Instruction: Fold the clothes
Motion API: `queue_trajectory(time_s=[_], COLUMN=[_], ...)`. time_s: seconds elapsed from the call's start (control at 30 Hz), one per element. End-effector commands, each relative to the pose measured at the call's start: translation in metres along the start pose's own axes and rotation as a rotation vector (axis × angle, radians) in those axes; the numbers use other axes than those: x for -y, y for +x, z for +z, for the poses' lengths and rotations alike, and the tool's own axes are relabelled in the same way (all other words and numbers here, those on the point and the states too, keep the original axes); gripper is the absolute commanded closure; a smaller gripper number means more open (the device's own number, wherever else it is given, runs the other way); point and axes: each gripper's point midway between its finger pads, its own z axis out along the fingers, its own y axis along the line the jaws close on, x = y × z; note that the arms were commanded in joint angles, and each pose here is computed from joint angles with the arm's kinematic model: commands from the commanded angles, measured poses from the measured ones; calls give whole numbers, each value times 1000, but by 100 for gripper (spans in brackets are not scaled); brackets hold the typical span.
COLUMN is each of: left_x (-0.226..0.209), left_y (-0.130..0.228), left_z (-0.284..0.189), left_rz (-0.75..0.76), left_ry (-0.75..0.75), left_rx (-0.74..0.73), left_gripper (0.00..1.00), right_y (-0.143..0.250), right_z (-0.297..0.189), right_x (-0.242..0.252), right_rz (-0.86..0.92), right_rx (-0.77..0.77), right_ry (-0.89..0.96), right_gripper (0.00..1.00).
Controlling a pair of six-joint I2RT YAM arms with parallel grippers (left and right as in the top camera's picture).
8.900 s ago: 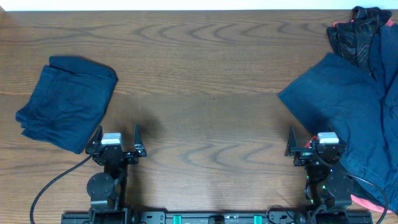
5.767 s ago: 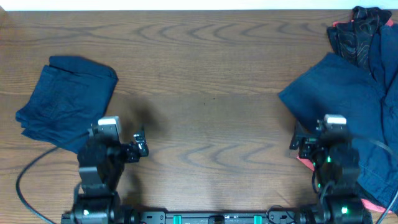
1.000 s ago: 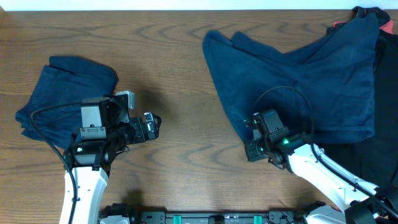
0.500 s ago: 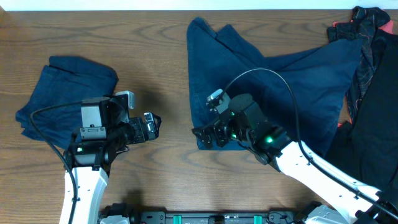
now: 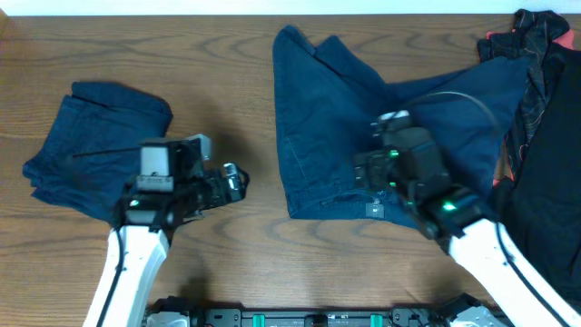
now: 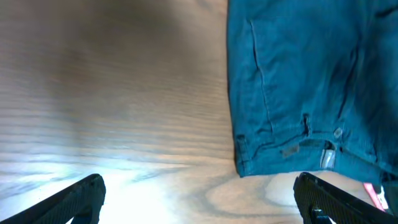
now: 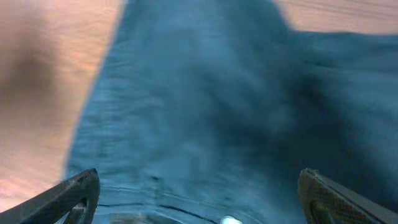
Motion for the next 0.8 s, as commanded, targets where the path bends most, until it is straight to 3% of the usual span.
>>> queue_trajectory(time_s=[0.0, 0.17, 0.37, 0.63, 0.67, 0.77], left_x=[13, 27, 44, 38, 38, 38], left_y=[9, 21, 40, 71, 73, 78], left_z=[20, 50, 90, 125, 127, 130], left_rz=[-71, -148, -96, -194, -192, -185], left_ry=[21, 26, 36, -30, -34, -39], left_rx=[-69, -142, -223, -332, -340, -354], left_gripper=[2, 2, 2, 2, 2, 18], right_y=[-2, 6, 20, 24, 24, 24], right_z=[-15, -29, -31, -32, -32, -32], right_x=[36, 58, 75, 76, 76, 76], right_rz=[64, 92, 124, 124, 124, 125], right_rx=[11, -12, -66, -83, -83, -82], right_ry=[104, 163, 207, 212, 212, 211], right_gripper=[1, 1, 1, 1, 1, 1])
